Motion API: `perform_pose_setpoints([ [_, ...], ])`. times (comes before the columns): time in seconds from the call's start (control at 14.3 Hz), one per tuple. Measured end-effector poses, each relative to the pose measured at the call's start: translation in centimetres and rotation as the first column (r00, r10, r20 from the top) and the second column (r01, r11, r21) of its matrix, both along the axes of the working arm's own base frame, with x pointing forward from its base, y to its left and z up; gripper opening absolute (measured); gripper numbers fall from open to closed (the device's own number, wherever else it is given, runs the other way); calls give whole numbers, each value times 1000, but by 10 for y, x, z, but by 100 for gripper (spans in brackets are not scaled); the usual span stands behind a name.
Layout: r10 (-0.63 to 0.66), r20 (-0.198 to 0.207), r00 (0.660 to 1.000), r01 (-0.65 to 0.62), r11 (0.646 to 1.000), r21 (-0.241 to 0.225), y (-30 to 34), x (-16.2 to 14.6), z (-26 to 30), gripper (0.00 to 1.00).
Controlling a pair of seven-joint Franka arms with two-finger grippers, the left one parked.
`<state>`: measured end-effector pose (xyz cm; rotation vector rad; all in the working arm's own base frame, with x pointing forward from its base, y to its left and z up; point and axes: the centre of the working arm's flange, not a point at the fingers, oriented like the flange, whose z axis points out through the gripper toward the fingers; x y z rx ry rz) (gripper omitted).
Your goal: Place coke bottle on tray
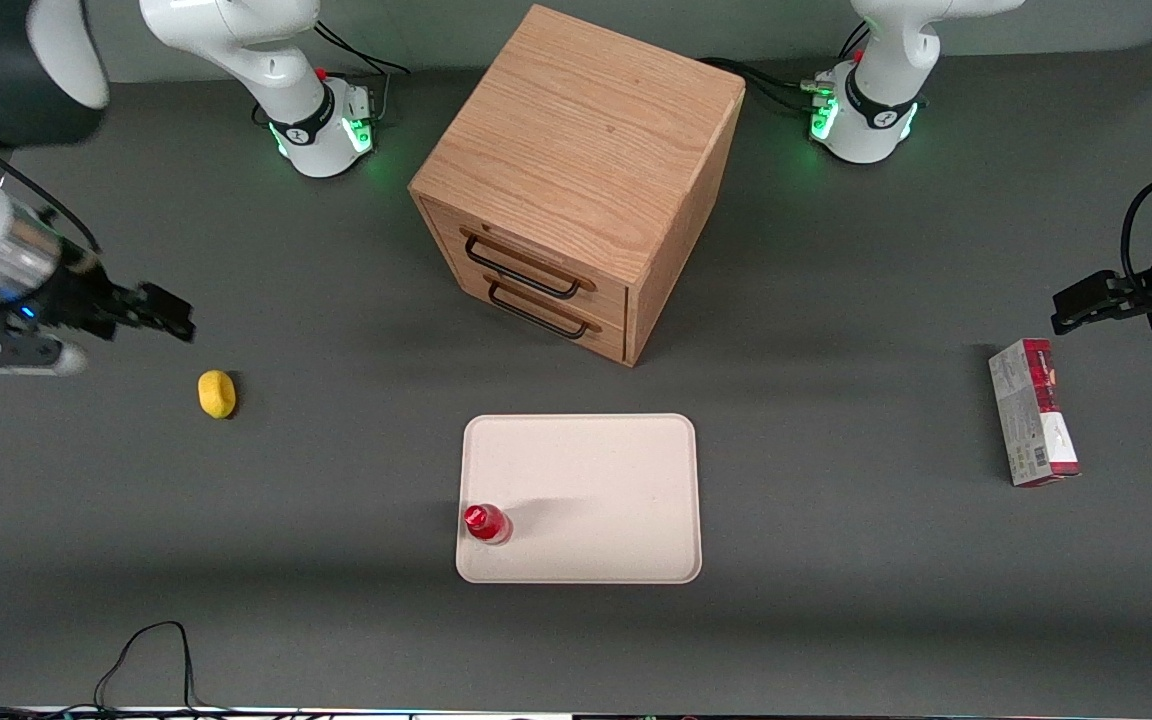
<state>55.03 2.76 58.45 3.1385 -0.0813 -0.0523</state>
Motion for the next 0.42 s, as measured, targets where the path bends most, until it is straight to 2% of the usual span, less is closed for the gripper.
perform_pose_setpoints([
  [0.07, 11, -11, 1000, -11, 1000, 3, -8, -11, 8, 100],
  [0.21, 21, -9, 1000, -21, 1000, 8, -11, -23, 18, 100],
  [0.42, 33, -16, 999, -33, 999, 8, -5, -26, 16, 100],
])
